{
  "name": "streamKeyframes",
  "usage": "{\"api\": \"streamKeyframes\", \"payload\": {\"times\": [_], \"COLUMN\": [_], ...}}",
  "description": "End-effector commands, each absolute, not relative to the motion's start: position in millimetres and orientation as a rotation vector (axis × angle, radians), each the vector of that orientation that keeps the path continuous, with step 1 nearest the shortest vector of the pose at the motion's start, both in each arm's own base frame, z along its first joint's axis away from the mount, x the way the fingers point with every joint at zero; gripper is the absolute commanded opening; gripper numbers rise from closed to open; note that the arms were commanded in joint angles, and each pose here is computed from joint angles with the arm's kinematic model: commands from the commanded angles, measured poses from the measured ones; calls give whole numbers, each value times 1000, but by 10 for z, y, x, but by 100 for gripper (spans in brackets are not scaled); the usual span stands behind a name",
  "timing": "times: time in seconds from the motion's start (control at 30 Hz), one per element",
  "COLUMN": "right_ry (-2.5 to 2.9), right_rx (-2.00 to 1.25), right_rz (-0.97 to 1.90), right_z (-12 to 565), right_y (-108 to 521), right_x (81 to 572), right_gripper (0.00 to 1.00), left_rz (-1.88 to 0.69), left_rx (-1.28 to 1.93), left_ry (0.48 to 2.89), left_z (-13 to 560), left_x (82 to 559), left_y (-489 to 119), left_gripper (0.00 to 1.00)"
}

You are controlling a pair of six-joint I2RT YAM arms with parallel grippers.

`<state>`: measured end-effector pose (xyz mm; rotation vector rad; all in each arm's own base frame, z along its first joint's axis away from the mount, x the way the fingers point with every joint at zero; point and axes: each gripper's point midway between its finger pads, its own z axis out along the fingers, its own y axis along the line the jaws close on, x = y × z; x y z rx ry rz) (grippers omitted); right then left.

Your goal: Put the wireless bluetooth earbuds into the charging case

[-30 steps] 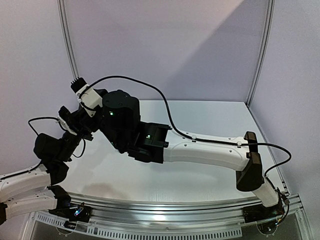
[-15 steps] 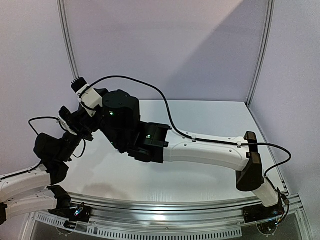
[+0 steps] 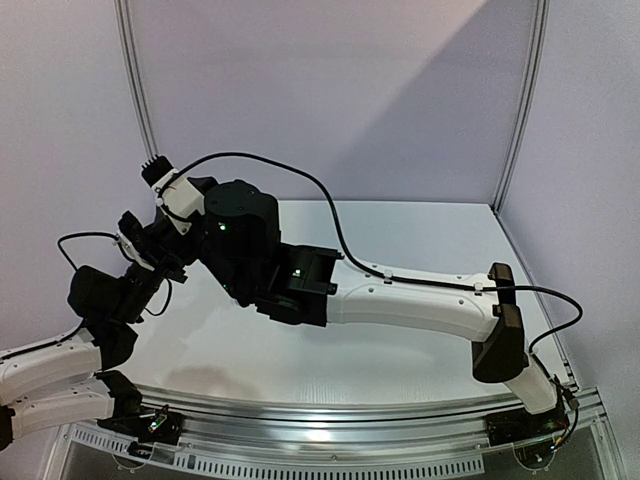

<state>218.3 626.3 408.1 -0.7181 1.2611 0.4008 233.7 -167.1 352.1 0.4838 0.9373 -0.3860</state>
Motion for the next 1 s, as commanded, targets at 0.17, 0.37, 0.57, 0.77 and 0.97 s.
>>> {"api": "streamKeyframes", "payload": {"times": [0.17,0.37,0.57,0.77,0.97], "right_ry": [1243,1236,1244,1235,1228], "right_rx": [-692,-696,-690,-677,-672], "right_rz": [458,468,451,446,449], "right_z": [4310,4342,4318,4336,4376], "right_y": [6203,6201,6189,6184,6174], "right_x": [2184,2157,2181,2196,2195], "right_gripper": [63,63,63,64,64], "left_rz": [-384,-379,-383,-429,-464], "left_rx": [478,480,477,472,472], "left_ry": [970,977,968,975,982], "left_z": [3485,3471,3494,3494,3493], "left_x": [2393,2406,2395,2374,2361], "left_y": [-1647,-1644,-1639,-1659,-1681], "left_gripper": [0,0,0,0,0]}}
